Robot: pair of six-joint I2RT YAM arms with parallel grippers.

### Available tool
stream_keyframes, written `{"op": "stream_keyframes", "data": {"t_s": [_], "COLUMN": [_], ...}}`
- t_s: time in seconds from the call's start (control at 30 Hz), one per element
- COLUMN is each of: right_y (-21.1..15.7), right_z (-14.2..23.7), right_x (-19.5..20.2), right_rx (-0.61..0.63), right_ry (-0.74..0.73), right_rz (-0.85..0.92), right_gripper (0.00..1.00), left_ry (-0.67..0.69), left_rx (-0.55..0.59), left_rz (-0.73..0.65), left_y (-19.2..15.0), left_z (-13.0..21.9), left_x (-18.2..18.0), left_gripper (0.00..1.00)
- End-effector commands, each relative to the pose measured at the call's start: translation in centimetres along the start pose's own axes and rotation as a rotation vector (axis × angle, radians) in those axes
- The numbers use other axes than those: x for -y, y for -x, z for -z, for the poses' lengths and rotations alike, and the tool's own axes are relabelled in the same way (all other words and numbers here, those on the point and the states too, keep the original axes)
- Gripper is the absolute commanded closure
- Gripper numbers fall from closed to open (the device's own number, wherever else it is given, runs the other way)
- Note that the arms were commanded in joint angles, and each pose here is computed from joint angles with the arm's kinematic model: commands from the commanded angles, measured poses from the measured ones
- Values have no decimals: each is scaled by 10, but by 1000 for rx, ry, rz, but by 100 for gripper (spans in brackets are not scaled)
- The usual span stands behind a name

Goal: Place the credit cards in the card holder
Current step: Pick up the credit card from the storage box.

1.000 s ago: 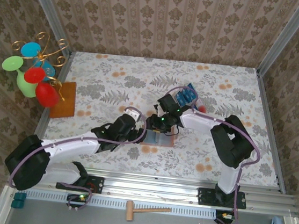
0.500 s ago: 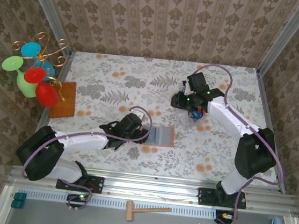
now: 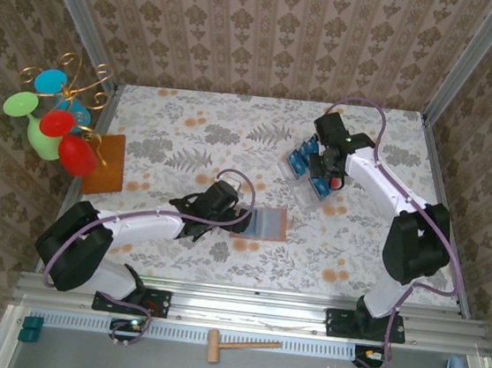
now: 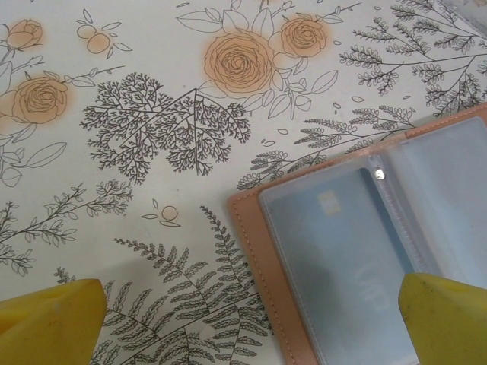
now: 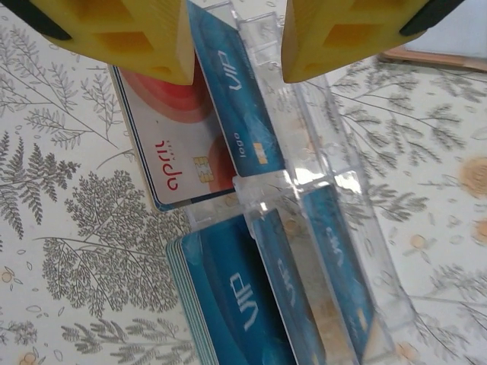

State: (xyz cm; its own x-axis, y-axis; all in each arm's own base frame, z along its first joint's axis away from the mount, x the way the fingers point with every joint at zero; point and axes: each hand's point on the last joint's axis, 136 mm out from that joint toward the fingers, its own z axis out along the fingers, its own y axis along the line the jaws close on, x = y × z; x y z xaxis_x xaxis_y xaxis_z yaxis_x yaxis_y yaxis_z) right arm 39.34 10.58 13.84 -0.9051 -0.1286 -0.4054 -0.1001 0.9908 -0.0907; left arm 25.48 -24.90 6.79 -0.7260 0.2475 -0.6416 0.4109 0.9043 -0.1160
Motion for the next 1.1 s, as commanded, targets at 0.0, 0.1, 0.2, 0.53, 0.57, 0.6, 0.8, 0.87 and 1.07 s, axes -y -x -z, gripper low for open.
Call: {"op": "stream_keyframes", "data": {"t_s": [0.0, 0.1, 0.2, 0.53, 0.57, 0.6, 0.8, 0.87, 1.07], "right_y": [-5, -9, -11, -20, -21, -22, -23, -24, -23], "right_z": [-7, -17, -23, -32, -32, -33, -31, -31, -32], "right_x": [10, 7, 7, 4, 3, 2, 3, 2, -1], "right_rx": [-50, -79, -92, -112, -114, -117, -124, -124, -128], "right_ry": [-59, -53, -56, -39, -32, -26, 27, 51, 107], "right_rz": [47, 58, 63, 65, 67, 68, 41, 28, 1], "right_gripper": [66, 67, 67, 77, 79, 80, 79, 79, 81], "left_ry": [-3, -3, -1, -3, -4, -4, -7, -9, -13], "left_rx": [-2, -2, -2, 3, 0, 0, 0, -1, 5], "left_rz": [10, 13, 15, 18, 16, 17, 17, 18, 18], "left_y": [8, 9, 8, 9, 8, 8, 8, 8, 10], "left_z": [3, 3, 3, 3, 2, 2, 2, 2, 2], "left_x": [1, 0, -1, -2, -1, -1, -1, -1, 0], "left_gripper": [0, 0, 0, 0, 0, 0, 0, 0, 0]}}
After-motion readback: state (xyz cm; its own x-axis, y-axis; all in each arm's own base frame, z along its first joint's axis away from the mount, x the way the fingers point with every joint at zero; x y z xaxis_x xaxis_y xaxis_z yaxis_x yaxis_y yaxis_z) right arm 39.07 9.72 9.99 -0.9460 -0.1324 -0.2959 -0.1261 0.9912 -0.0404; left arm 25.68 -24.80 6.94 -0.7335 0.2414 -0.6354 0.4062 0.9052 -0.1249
